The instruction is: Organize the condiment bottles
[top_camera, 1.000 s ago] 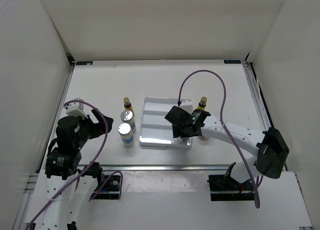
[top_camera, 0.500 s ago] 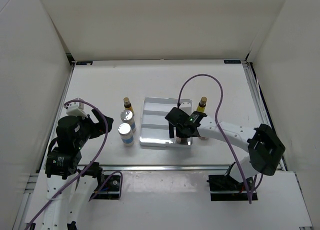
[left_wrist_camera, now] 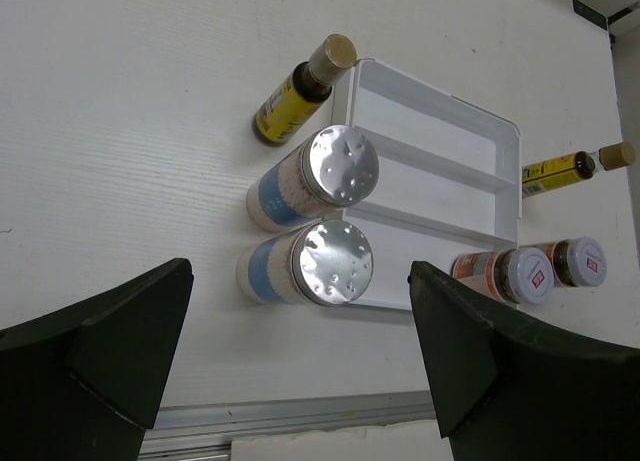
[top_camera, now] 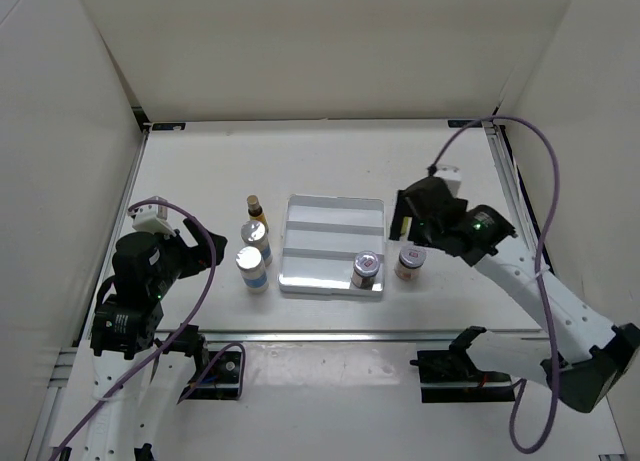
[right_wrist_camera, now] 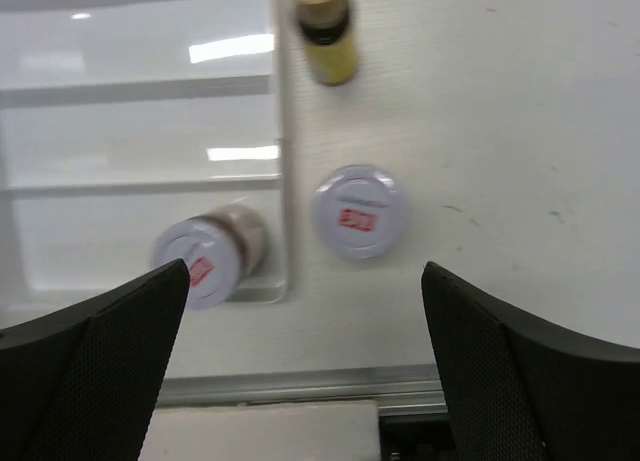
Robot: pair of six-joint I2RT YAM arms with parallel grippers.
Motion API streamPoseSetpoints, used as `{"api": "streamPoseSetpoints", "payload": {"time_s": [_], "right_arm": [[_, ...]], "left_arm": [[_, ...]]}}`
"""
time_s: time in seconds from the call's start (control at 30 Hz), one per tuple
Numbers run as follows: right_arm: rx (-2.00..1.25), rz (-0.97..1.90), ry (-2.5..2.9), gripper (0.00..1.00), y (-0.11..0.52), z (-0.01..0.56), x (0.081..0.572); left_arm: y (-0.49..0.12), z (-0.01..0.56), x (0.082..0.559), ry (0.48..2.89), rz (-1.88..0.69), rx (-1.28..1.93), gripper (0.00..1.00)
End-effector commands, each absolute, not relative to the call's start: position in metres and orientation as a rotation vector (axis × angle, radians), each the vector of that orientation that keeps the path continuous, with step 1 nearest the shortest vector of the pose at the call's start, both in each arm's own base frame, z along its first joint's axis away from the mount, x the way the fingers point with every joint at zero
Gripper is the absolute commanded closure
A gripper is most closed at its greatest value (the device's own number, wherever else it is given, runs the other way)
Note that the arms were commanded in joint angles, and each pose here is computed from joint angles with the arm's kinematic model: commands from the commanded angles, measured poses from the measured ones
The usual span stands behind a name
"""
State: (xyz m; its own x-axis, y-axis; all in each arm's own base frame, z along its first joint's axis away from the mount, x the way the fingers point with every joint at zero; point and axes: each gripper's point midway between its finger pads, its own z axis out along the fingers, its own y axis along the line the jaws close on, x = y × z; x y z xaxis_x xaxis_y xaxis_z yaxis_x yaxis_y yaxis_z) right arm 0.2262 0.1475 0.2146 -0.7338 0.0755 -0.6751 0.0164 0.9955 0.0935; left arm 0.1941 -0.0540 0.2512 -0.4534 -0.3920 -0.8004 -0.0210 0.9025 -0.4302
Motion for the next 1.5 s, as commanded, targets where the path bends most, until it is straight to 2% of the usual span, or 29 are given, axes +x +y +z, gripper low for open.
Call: {"api": "streamPoseSetpoints", "payload": {"time_s": [0.0, 0.47, 0.5, 0.53, 0.57, 0.63, 0.67, 0.77, 0.8, 0.9, 1.03, 1.17, 1.47], "right_arm": [[0.045, 0.057, 2.546, 0.0, 0.117, 0.175, 0.225], [0.152, 0.074, 2.768, 0.0, 0.107, 0.066, 0.247], [0.152, 0.067, 2.778, 0.04, 0.107, 0.061, 0.246], [0.151, 0.062, 2.787, 0.08, 0.107, 0.059, 0.246], [0.132, 0.082, 2.78, 0.22, 0.109, 0.059, 0.248], [0.133, 0.097, 2.757, 0.37, 0.111, 0.063, 0.251], [0.131, 0.108, 2.761, 0.52, 0.112, 0.064, 0.25], [0.117, 0.135, 2.714, 0.74, 0.113, 0.082, 0.252], [0.101, 0.119, 2.708, 0.85, 0.113, 0.093, 0.25], [0.069, 0.113, 2.528, 0.99, 0.118, 0.157, 0.249], [-0.041, 0.18, 2.363, 1.0, 0.149, 0.224, 0.246], [-0.241, 0.236, 2.363, 1.0, 0.196, 0.239, 0.24], [-0.645, 0.151, 2.42, 0.99, 0.301, 0.17, 0.221]], "left_arm": [[-0.056, 0.248, 0.193, 2.022, -0.451, -0.298, 0.0], [-0.058, 0.245, 0.195, 2.042, -0.456, -0.296, 0.0], [-0.058, 0.245, 0.195, 2.042, -0.456, -0.296, 0.0], [-0.058, 0.245, 0.195, 2.042, -0.456, -0.296, 0.0], [-0.058, 0.245, 0.195, 2.042, -0.456, -0.296, 0.0], [-0.058, 0.245, 0.195, 2.042, -0.456, -0.296, 0.0], [-0.058, 0.245, 0.195, 2.042, -0.456, -0.296, 0.0], [-0.058, 0.245, 0.195, 2.042, -0.456, -0.296, 0.0], [-0.058, 0.245, 0.195, 2.042, -0.456, -0.296, 0.0], [-0.059, 0.245, 0.195, 2.044, -0.466, -0.29, 0.0], [-0.059, 0.245, 0.195, 2.044, -0.466, -0.29, 0.0], [-0.059, 0.245, 0.195, 2.044, -0.466, -0.29, 0.0], [-0.059, 0.245, 0.195, 2.044, -0.466, -0.29, 0.0]]}}
